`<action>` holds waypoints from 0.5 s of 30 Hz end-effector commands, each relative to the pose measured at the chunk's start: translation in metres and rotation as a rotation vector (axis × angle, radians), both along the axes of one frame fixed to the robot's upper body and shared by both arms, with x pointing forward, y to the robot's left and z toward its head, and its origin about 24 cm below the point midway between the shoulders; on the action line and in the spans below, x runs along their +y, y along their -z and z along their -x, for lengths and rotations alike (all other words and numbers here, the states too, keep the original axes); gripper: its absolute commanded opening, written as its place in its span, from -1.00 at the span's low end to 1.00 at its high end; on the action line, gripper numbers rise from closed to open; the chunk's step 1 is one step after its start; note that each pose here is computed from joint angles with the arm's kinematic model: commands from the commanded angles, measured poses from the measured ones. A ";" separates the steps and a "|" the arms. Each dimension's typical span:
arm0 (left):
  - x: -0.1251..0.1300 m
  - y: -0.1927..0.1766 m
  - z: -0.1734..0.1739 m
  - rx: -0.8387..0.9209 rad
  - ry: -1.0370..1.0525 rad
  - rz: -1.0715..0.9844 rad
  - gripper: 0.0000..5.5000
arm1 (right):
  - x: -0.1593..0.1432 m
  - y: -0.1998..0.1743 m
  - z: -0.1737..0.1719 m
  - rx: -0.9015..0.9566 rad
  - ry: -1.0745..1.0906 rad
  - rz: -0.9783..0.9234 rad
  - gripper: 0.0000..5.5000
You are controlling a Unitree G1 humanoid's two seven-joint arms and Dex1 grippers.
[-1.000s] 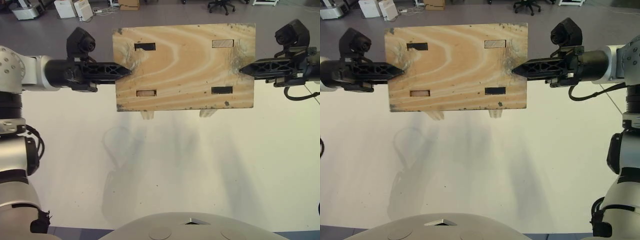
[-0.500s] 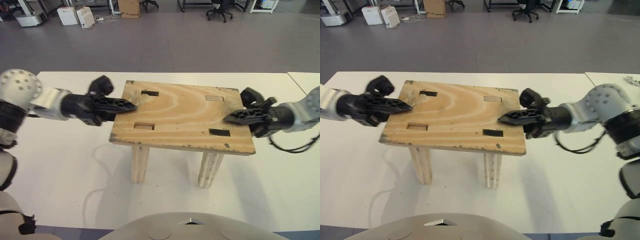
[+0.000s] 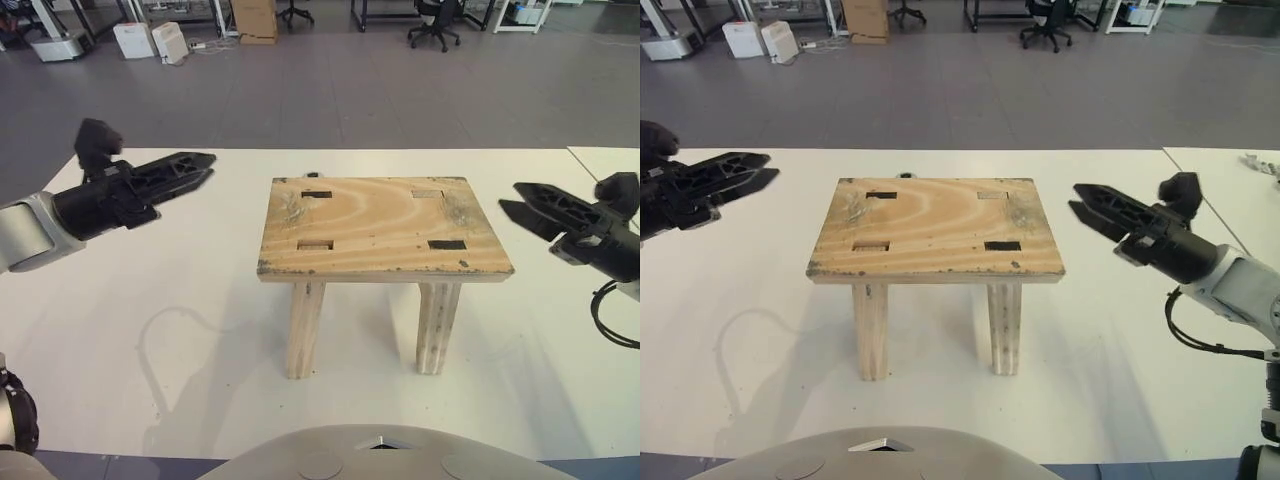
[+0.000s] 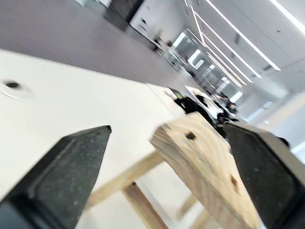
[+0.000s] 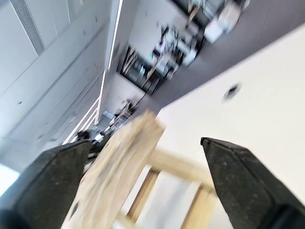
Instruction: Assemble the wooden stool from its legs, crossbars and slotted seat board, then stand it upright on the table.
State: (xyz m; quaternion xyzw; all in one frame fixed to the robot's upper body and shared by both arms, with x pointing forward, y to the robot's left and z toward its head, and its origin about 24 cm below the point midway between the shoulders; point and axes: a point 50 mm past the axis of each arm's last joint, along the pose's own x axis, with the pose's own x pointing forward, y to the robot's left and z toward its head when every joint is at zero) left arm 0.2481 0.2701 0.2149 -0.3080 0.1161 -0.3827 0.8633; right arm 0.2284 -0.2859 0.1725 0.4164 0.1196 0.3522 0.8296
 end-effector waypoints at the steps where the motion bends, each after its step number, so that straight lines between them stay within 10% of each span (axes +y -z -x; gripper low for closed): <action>1: 0.007 0.032 -0.023 -0.123 -0.347 -0.158 0.60 | 0.003 0.030 -0.035 -0.080 0.243 0.170 0.56; 8: -0.011 0.107 -0.049 -0.212 -0.676 -0.642 0.60 | 0.020 0.087 -0.092 -0.223 0.640 0.751 0.56; 15: -0.018 0.119 -0.058 -0.258 -0.773 -0.688 0.60 | 0.018 0.100 -0.101 -0.234 0.745 0.803 0.56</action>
